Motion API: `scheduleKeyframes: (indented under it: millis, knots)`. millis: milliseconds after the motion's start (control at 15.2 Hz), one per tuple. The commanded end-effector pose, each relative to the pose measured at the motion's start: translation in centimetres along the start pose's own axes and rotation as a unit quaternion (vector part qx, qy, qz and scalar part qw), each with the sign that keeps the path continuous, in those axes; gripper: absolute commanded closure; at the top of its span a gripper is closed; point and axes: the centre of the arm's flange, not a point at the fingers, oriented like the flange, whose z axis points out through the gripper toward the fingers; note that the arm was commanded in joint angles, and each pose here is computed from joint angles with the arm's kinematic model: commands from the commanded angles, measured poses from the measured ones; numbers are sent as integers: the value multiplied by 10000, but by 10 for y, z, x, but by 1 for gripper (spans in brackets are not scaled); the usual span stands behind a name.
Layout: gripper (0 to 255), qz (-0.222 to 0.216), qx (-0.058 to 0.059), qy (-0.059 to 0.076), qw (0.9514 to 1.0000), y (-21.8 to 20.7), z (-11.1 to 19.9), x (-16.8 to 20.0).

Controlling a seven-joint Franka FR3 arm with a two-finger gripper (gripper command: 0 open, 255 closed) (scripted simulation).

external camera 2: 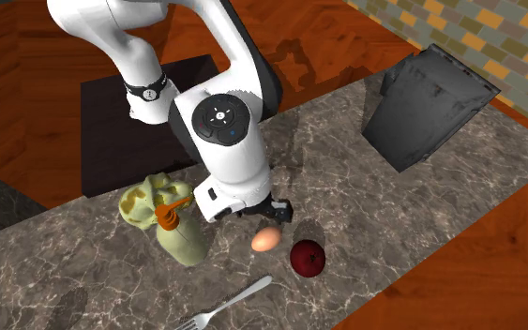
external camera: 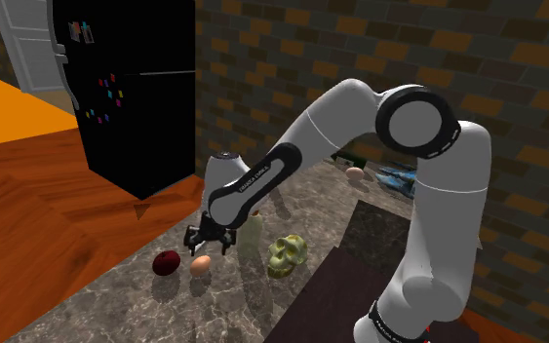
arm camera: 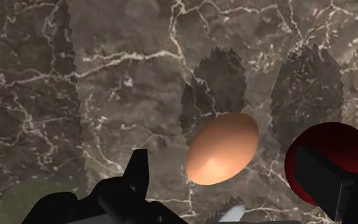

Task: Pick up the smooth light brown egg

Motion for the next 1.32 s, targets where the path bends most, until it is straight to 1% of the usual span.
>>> scheduleKeyframes:
  millis: [0, 132, 198, 660, 792, 858, 1254]
  knots:
    - [0, 217, 28, 9, 9998, -8, 23, 12]
    - [0, 423, 55, 16, 9991, -16, 44, 24]
    - [0, 423, 55, 16, 9991, -16, 44, 24]
    - [0, 423, 55, 16, 9991, -12, 84, 27]
    - [0, 423, 55, 16, 9991, -12, 84, 27]
    - [255, 423, 55, 16, 9991, -12, 84, 27]
    - [255, 424, 55, 16, 9991, -12, 84, 27]
